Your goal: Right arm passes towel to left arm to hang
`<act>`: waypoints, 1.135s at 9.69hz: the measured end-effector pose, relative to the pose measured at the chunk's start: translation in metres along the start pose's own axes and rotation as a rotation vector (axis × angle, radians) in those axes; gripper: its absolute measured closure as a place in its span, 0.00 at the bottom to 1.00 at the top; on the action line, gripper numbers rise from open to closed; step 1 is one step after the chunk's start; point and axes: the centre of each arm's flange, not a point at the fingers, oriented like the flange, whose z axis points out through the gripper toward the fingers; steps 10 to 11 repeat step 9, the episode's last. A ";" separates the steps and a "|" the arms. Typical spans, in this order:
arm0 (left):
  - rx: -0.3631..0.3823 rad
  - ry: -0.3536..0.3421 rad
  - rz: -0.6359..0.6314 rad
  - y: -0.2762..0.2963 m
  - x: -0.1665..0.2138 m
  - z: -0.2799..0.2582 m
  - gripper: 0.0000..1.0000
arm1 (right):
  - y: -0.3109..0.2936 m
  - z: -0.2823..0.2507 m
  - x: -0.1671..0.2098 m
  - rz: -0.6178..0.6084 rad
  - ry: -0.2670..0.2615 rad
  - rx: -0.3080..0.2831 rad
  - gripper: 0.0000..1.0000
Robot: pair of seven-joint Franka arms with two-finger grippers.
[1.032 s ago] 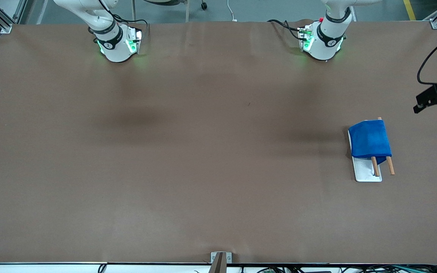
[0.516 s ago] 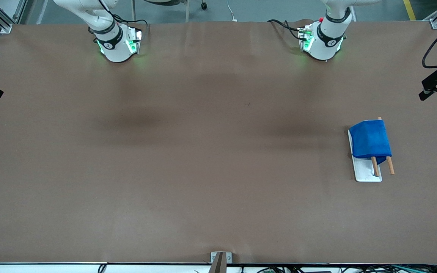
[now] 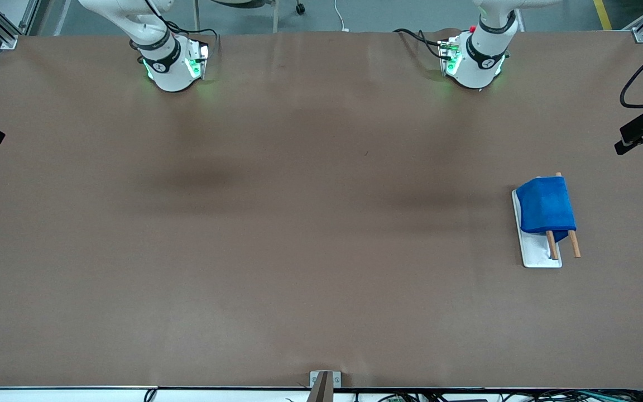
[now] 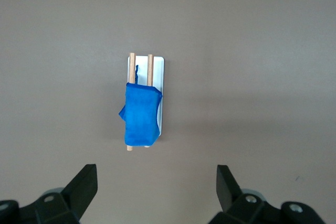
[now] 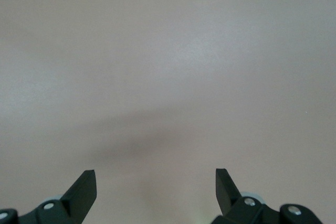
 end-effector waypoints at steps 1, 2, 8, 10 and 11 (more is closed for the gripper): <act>0.000 -0.002 0.004 0.002 -0.001 0.000 0.00 | 0.000 0.000 0.000 0.000 0.000 0.000 0.00; -0.001 -0.004 0.011 0.007 -0.001 0.001 0.00 | 0.000 0.000 0.000 -0.001 0.000 0.000 0.00; 0.017 -0.015 -0.019 0.010 -0.002 0.006 0.00 | 0.000 0.000 0.000 -0.001 0.000 0.000 0.00; 0.019 -0.016 -0.025 0.011 -0.002 0.006 0.00 | 0.000 0.000 0.000 -0.001 0.000 0.000 0.00; 0.019 -0.016 -0.025 0.011 -0.002 0.006 0.00 | 0.000 0.000 0.000 -0.001 0.000 0.000 0.00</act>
